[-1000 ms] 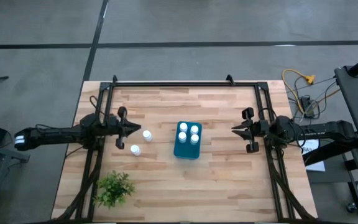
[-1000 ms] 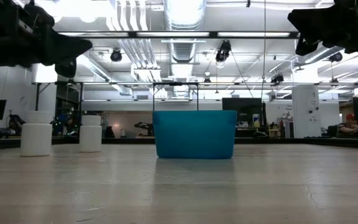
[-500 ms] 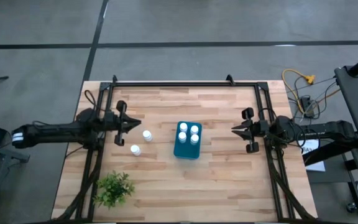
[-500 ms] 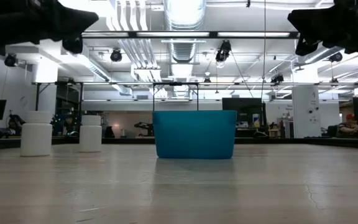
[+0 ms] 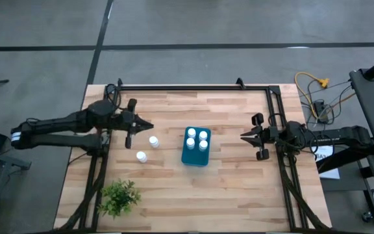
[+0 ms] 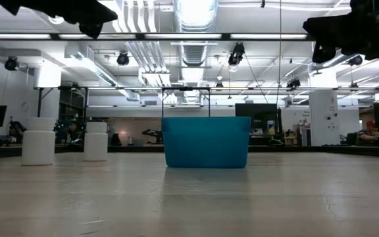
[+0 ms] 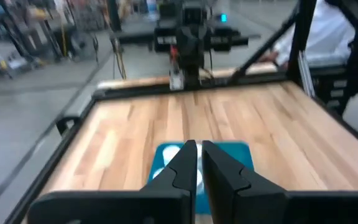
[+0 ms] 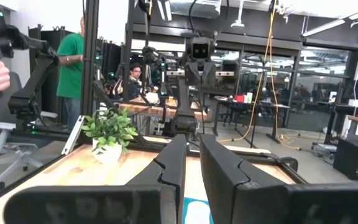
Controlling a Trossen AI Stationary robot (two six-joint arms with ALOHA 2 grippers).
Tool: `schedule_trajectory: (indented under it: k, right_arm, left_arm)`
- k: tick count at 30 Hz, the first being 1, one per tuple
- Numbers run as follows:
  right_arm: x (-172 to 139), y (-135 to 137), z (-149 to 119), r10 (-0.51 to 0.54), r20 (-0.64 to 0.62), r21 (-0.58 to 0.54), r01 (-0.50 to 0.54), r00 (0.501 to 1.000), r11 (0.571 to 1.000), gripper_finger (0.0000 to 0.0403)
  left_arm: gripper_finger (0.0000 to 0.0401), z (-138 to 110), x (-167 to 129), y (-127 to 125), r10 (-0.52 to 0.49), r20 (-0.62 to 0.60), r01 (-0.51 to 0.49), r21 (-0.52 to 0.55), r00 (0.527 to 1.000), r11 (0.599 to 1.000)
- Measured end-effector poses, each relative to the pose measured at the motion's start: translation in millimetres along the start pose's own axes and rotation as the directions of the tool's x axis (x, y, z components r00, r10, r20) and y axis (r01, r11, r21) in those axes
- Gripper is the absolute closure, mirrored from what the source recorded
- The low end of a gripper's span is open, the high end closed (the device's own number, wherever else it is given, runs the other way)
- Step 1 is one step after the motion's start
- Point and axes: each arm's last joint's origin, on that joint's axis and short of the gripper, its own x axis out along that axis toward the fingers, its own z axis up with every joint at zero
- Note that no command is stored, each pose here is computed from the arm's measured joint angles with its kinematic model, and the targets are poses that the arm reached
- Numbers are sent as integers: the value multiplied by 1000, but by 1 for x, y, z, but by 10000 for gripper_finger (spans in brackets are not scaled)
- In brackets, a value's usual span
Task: Pick and place pill bottles into a basket
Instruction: Put the medicine bottle into the blue bin
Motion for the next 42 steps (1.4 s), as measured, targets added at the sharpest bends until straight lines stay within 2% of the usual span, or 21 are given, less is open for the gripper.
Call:
schedule_trajectory:
  k: [5, 9, 19, 28, 31, 35, 42]
  right_arm:
    - [0, 0, -1, 0, -7, 5, 0, 1000, 1000, 365]
    - [0, 0, -1, 0, -15, 6, 0, 1000, 1000, 364]
    - [0, 0, -2, -2, -23, 3, 2, 1000, 1000, 365]
    - [0, 0, -2, -2, -24, 3, 2, 1000, 1000, 365]
    - [0, 0, -2, -2, -24, 3, 2, 1000, 1000, 364]
    - [0, 0, -2, -2, -24, 3, 2, 1000, 1000, 364]
    - [0, 0, -2, -1, -24, 2, 1, 1000, 1000, 365]
  left_arm:
    - [390, 18, -4, 2, -16, -96, 17, 9, 995, 1000]
    - [369, 24, -7, 2, -27, -156, 27, -1, 987, 1000]
    - [266, 19, -5, 1, -59, -237, 55, -24, 970, 998]
    - [170, 13, 1, -3, -229, -265, 211, -95, 937, 973]
    - [147, 13, 3, -3, -244, -267, 225, -101, 932, 969]
    - [133, 14, 1, -3, -248, -284, 226, -109, 926, 968]
    - [131, 23, -8, -9, -275, -320, 254, -106, 907, 961]
